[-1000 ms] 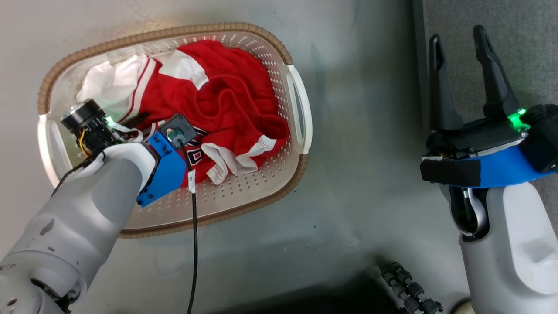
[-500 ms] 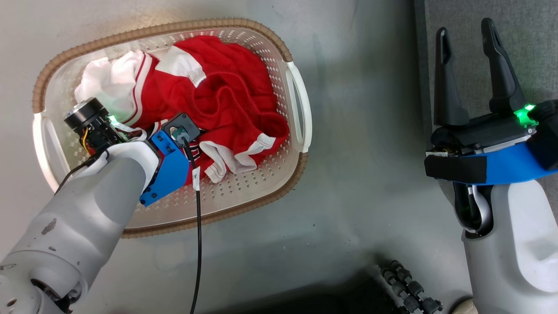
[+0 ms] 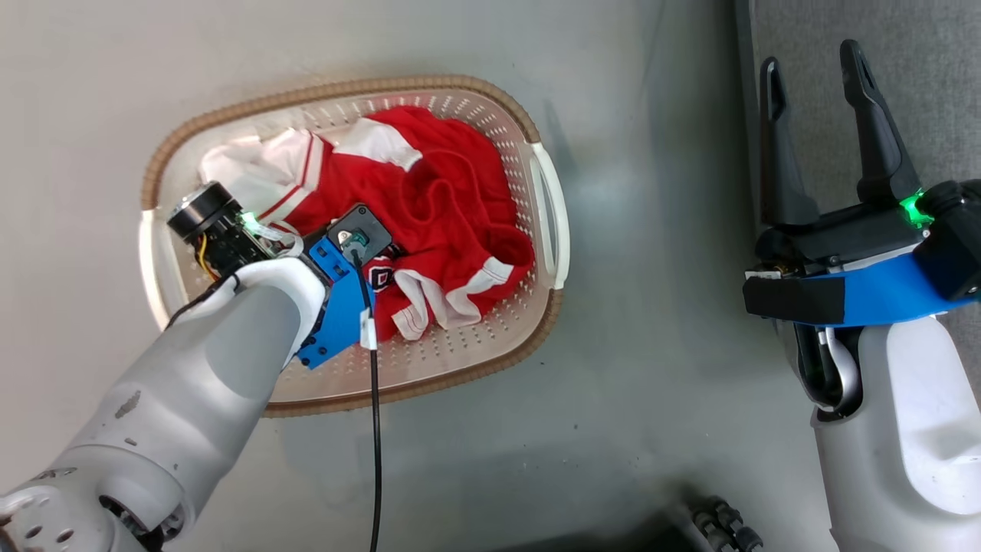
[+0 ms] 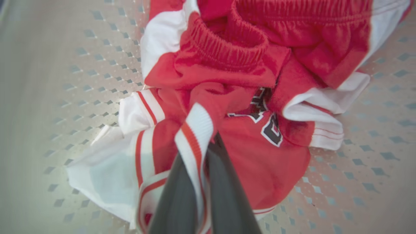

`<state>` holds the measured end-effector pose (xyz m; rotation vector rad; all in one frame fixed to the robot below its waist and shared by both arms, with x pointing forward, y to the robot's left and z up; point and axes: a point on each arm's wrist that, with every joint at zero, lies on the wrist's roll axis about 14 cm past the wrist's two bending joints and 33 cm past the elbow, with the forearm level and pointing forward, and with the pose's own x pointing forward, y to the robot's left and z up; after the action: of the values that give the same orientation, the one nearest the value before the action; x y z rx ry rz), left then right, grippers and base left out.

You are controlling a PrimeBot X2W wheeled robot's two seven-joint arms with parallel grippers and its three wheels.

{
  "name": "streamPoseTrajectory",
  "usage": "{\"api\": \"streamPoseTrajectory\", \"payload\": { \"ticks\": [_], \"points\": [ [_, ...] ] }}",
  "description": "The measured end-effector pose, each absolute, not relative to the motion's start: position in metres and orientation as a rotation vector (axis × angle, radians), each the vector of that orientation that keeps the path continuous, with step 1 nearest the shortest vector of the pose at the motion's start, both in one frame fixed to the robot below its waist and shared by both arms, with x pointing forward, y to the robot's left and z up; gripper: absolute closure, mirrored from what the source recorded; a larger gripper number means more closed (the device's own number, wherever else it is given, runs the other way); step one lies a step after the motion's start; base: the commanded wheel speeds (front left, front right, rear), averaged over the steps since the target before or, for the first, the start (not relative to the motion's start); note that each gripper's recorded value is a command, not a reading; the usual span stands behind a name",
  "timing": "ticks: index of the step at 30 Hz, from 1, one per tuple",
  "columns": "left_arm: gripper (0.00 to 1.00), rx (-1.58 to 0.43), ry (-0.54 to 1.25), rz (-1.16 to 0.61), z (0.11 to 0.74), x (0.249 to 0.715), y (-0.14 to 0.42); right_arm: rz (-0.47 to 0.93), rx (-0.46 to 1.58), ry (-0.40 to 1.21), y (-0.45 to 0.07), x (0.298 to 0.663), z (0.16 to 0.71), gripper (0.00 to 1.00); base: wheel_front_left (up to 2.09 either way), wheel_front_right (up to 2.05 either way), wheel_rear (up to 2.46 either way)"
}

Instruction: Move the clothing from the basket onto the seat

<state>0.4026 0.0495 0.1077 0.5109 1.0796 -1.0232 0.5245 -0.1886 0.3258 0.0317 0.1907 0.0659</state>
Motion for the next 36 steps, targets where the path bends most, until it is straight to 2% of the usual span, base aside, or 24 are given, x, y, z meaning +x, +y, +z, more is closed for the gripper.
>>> {"api": "streamPoseTrajectory", "payload": {
  "ticks": [14, 36],
  "points": [
    [1.00, 0.353, 0.879, -0.910, 0.186, 0.428, 0.037, 0.102, 0.041, 0.105, -0.171, 0.521, 0.378, 0.00, 0.00, 0.00, 0.00],
    [1.00, 0.105, 0.455, -0.656, 0.356, 0.489, 0.044, 0.144, 0.041, -0.017, -0.152, 0.486, 0.457, 0.00, 0.00, 0.00, 0.00]
  ]
}}
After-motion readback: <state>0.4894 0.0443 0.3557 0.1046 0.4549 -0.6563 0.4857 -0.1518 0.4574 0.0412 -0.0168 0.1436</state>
